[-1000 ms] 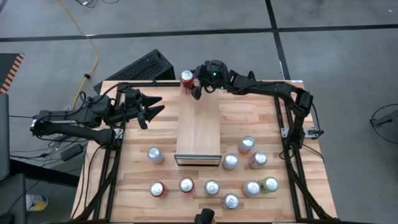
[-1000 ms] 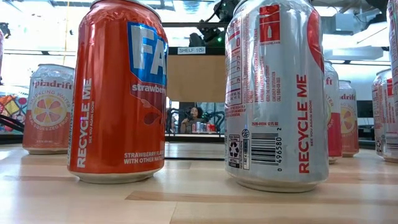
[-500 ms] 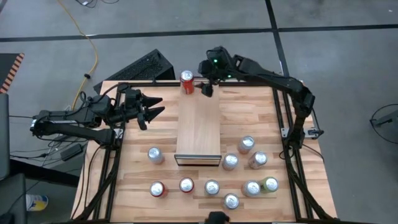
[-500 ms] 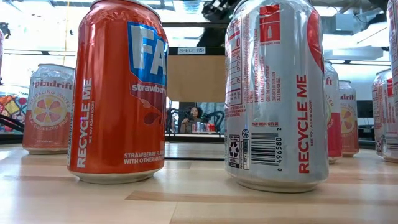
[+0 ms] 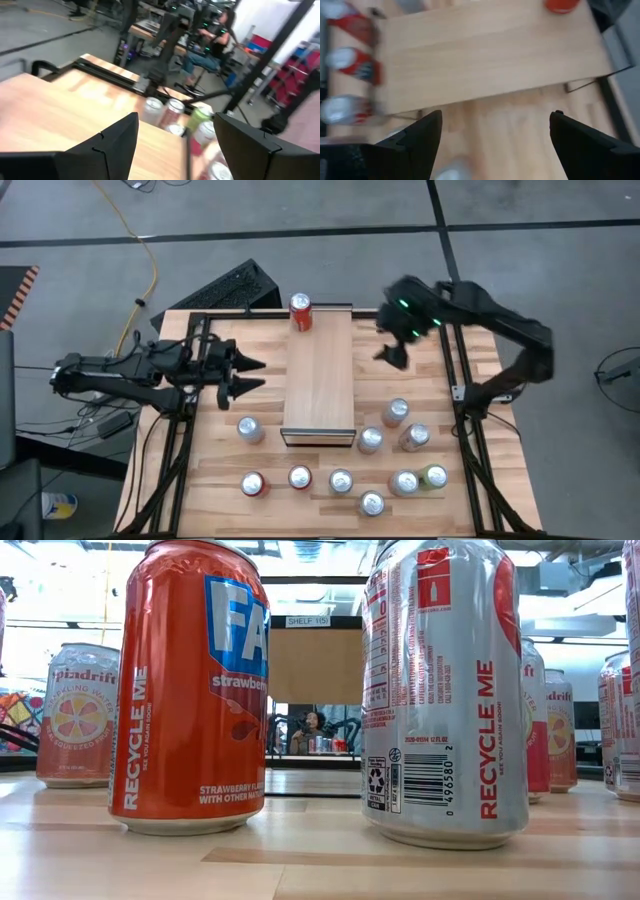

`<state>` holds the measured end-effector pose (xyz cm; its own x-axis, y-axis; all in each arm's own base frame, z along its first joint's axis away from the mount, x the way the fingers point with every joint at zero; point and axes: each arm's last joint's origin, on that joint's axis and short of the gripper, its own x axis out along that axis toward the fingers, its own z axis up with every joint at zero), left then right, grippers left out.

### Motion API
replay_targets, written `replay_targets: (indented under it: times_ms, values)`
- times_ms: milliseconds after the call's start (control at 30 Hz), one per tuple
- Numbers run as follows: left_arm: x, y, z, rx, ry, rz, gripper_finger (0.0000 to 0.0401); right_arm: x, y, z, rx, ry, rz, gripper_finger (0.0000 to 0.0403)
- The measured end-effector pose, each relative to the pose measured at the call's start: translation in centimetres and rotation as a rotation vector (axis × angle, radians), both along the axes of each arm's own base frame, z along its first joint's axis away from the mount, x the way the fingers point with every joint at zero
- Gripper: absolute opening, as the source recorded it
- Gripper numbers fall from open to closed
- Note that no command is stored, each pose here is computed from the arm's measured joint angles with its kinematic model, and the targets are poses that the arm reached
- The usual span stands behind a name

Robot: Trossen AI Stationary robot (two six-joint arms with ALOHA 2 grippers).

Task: Place canned beverage on shelf
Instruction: Put the left red soda can on the shelf aligned with the other red soda can

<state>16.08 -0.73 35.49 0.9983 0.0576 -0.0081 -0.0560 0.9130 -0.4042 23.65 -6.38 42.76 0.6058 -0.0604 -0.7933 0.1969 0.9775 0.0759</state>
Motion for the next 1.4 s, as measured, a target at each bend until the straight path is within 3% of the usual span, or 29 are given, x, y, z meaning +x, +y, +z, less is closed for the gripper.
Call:
replay_targets:
  times_ms: [200,300,433,633,800,933,1067,1267,1400]
  values:
    - [0.3,-2.2,-0.2,-0.078,0.018,-0.109,0.0248,-3.9,5.1,-0.6,-0.031,-0.103,-0.089,0.0341]
    - [0.9,-3.7,0.0,-0.087,0.074,-0.143,0.0248,-4.9,6.7,-1.6,-0.045,-0.168,-0.131,0.0341]
    - [2.0,-5.8,1.2,-0.090,0.204,-0.198,0.0248,-5.3,8.2,-3.1,-0.013,-0.228,-0.097,0.0341]
    - [3.5,-9.6,2.9,-0.107,0.438,-0.285,0.0248,-4.0,9.9,-4.4,-0.010,-0.278,-0.007,0.0340]
    - [3.3,-12.9,2.1,-0.115,0.599,-0.300,0.0248,-2.4,11.5,-4.9,-0.021,-0.300,0.072,0.0340]
    - [1.3,-16.0,0.9,-0.102,0.595,-0.220,0.0248,-1.5,12.8,-5.2,0.011,-0.317,0.094,0.0340]
    - [-1.4,-18.0,-0.4,-0.026,0.587,-0.096,0.0248,-0.7,14.1,-5.6,0.031,-0.332,0.083,0.0340]
    - [-3.0,-21.2,-3.2,0.004,0.681,-0.097,0.0248,1.1,15.5,-5.9,0.050,-0.402,0.032,0.0340]
    - [-3.3,-23.6,-5.5,0.079,0.691,-0.079,0.0248,2.5,16.1,-6.1,0.084,-0.460,0.016,0.0340]
